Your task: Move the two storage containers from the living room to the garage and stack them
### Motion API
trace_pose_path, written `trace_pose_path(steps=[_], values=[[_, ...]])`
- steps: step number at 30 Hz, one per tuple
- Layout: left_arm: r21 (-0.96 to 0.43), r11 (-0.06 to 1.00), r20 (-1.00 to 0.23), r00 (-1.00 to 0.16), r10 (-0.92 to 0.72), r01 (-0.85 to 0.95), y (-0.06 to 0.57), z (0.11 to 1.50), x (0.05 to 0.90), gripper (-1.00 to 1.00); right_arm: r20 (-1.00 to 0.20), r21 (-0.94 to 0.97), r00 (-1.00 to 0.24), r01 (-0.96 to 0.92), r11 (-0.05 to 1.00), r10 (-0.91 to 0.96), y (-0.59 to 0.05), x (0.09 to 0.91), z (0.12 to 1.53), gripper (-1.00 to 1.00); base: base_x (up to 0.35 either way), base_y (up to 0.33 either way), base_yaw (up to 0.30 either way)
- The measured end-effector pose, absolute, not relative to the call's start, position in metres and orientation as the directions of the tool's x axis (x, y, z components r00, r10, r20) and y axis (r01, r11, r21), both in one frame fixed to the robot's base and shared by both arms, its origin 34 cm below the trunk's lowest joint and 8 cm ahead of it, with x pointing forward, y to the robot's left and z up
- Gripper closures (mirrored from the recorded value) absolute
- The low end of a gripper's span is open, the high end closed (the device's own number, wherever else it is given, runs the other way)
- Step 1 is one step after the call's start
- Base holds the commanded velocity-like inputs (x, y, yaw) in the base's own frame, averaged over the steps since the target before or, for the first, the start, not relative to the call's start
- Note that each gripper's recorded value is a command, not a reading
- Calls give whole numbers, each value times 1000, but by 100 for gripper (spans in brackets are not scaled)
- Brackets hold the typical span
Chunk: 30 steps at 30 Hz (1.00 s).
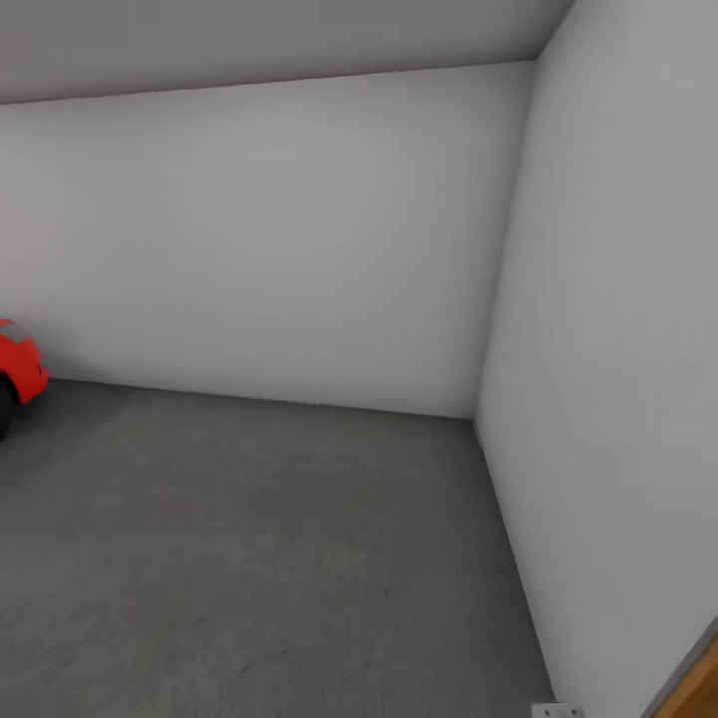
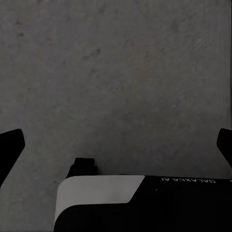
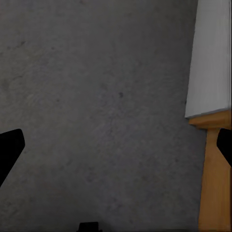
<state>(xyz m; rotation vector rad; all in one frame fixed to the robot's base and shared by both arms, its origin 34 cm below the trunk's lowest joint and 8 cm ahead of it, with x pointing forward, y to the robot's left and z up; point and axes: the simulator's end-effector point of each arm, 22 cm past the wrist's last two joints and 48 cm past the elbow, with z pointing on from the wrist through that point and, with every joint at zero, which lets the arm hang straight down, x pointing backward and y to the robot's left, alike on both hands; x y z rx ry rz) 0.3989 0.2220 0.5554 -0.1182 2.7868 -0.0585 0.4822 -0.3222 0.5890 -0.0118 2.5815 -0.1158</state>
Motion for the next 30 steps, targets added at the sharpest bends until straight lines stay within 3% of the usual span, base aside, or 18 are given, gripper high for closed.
trace_pose_path(steps=[10, 21, 30], values=[[-55, 996, -343, -935, -89, -75, 222, 555, 399, -100, -528, -85, -849, 17, 996, -30, -323, 482, 589, -100, 0, 18, -278], [-55, 996, -343, -935, -90, -75, 222, 556, 399, -100, -529, -83, -848, 18, 996, -29, -322, 482, 589, -100, 0, 248, -278], [-55, 996, -345, -934, -89, -75, 222, 556, 399, -100, -529, -83, -848, 15, 996, -31, -322, 482, 589, -100, 0, 51, -278]])
